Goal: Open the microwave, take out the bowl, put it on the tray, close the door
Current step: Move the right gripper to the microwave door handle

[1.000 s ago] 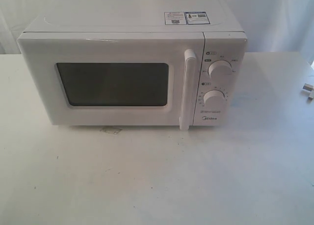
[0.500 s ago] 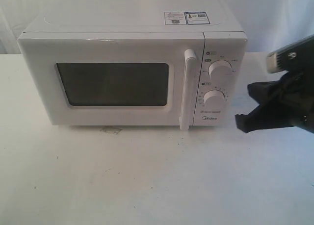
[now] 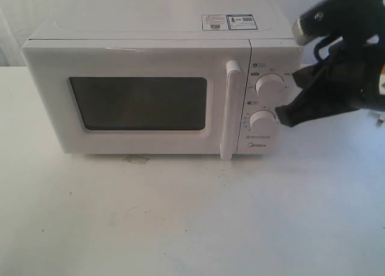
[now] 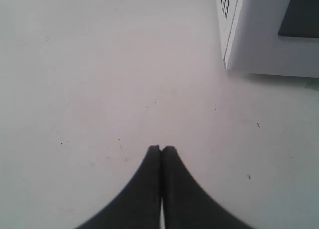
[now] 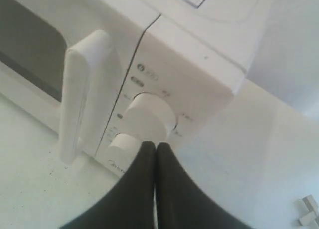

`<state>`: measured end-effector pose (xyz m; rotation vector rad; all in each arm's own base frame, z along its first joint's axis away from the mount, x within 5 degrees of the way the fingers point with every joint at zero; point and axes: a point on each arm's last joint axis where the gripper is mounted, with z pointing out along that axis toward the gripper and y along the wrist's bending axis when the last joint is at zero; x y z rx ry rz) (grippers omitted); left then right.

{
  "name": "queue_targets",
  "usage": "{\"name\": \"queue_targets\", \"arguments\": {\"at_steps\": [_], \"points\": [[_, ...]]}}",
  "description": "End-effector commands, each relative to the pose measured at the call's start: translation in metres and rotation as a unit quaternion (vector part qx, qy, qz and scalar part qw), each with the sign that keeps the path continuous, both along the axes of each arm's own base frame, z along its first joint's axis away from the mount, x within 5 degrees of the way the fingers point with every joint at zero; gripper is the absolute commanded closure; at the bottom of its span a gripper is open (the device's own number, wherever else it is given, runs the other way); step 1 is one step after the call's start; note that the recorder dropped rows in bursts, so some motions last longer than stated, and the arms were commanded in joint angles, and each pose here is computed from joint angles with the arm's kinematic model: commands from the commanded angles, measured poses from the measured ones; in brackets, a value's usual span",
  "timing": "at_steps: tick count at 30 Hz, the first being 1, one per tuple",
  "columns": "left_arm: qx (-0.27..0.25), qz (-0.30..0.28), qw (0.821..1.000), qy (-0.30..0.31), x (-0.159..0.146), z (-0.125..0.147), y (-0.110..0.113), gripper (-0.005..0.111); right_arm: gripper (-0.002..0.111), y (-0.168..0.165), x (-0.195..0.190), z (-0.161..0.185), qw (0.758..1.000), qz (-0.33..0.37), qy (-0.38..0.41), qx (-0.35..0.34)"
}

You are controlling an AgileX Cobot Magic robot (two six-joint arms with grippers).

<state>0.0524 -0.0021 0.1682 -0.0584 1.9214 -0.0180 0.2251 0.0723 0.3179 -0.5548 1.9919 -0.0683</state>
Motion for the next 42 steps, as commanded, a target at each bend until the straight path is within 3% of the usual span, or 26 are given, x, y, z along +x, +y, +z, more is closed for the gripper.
{"name": "queue_targets", "arguments": {"at_steps": [1,2,4,5,7,8,11,14,19,23,29,33,36,42], "points": [[-0.003,-0.002,1.0,0.0,0.0,-0.001,0.0,0.107,0.108,-0.005,0.007,0.021,0.999,-0.009,0.04,-0.015],[-0.003,-0.002,1.0,0.0,0.0,-0.001,0.0,0.107,0.108,0.004,0.002,0.016,0.994,0.044,0.096,-0.015],[-0.003,-0.002,1.0,0.0,0.0,-0.001,0.0,0.107,0.108,0.029,-0.019,0.005,0.957,0.222,0.188,0.004],[-0.003,-0.002,1.0,0.0,0.0,-0.001,0.0,0.107,0.108,0.042,-0.035,0.004,0.914,0.348,0.211,0.011],[-0.003,-0.002,1.0,0.0,0.0,-0.001,0.0,0.107,0.108,0.051,-0.048,0.009,0.861,0.477,0.178,0.005],[-0.003,-0.002,1.0,0.0,0.0,-0.001,0.0,0.107,0.108,0.052,-0.048,0.01,0.859,0.484,0.165,0.006],[-0.003,-0.002,1.0,0.0,0.0,-0.001,0.0,0.107,0.108,0.05,-0.038,0.005,0.892,0.416,0.173,0.024],[-0.003,-0.002,1.0,0.0,0.0,-0.001,0.0,0.107,0.108,0.046,-0.026,-0.011,0.915,0.373,0.155,-0.008],[-0.003,-0.002,1.0,0.0,0.0,-0.001,0.0,0.107,0.108,0.043,-0.015,-0.032,0.909,0.387,0.14,-0.056],[-0.003,-0.002,1.0,0.0,0.0,-0.001,0.0,0.107,0.108,0.019,0.008,-0.032,0.945,0.302,0.109,-0.061],[-0.003,-0.002,1.0,0.0,0.0,-0.001,0.0,0.107,0.108,-0.028,0.026,-0.025,0.973,0.22,0.064,-0.037],[-0.003,-0.002,1.0,0.0,0.0,-0.001,0.0,0.107,0.108,-0.027,0.027,-0.02,0.953,0.297,0.025,0.052],[-0.003,-0.002,1.0,0.0,0.0,-0.001,0.0,0.107,0.108,-0.018,0.025,-0.025,0.902,0.408,0.035,0.137],[-0.003,-0.002,1.0,0.0,0.0,-0.001,0.0,0.107,0.108,-0.019,0.045,-0.054,0.889,0.409,0.085,0.187]]}}
